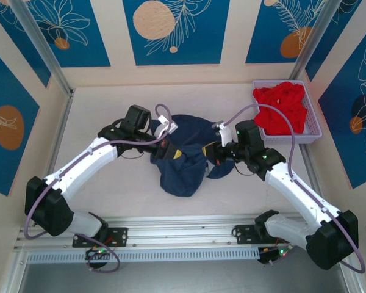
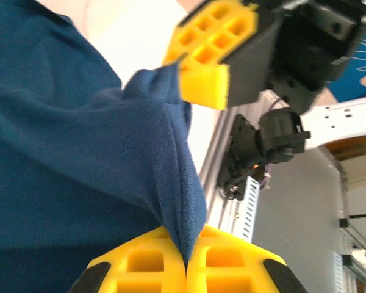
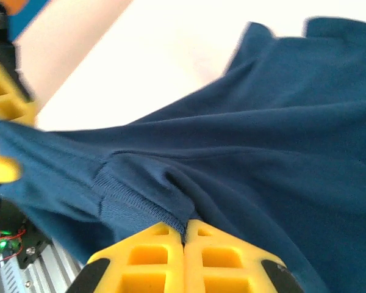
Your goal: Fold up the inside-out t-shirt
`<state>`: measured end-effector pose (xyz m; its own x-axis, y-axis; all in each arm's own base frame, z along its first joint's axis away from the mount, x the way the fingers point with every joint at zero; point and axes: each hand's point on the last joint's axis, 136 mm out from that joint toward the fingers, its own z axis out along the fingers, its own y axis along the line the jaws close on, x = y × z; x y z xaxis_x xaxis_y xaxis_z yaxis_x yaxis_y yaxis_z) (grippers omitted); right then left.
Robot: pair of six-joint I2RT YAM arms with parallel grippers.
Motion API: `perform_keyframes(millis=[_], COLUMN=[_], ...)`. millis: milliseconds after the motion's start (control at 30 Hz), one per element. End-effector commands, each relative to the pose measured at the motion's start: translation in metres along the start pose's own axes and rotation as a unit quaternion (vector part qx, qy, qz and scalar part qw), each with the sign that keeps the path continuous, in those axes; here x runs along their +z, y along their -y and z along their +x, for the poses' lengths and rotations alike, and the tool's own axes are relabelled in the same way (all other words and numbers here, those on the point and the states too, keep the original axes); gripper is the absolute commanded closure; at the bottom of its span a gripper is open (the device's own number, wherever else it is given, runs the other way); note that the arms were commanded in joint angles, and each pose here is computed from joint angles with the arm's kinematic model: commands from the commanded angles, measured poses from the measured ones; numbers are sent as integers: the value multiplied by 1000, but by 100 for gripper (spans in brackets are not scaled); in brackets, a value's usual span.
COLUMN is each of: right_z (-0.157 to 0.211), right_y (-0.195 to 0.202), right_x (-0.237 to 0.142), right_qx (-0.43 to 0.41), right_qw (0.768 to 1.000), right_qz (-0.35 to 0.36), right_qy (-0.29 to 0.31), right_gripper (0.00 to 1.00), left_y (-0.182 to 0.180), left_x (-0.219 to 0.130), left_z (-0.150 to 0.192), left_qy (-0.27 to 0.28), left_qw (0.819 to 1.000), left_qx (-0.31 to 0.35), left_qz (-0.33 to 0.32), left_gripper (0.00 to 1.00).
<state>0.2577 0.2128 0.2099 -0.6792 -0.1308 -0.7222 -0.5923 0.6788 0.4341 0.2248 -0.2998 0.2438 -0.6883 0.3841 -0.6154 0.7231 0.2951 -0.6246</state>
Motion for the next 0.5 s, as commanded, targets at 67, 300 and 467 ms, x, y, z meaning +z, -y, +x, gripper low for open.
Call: perform_keyframes(millis=[67,300,467], right_z=[31,32,37], right_y=[51,20,-3], right_x=[5,10,21], right_qx=[42,-77,-134], right_qw=[987,993,990], right_qz=[138,91,51], right_qy=[-67,-19,-12], right_gripper=[84,60,45], left_y=[2,-5,-5], left_x=[10,14,13], left_z=[1,-3,-1], left_qy=[-5,-11,-16], left_qw=[999,999,999], left_qx=[-6,-12,-12], left_qz=[53,44,42], left_gripper=[100,100,100])
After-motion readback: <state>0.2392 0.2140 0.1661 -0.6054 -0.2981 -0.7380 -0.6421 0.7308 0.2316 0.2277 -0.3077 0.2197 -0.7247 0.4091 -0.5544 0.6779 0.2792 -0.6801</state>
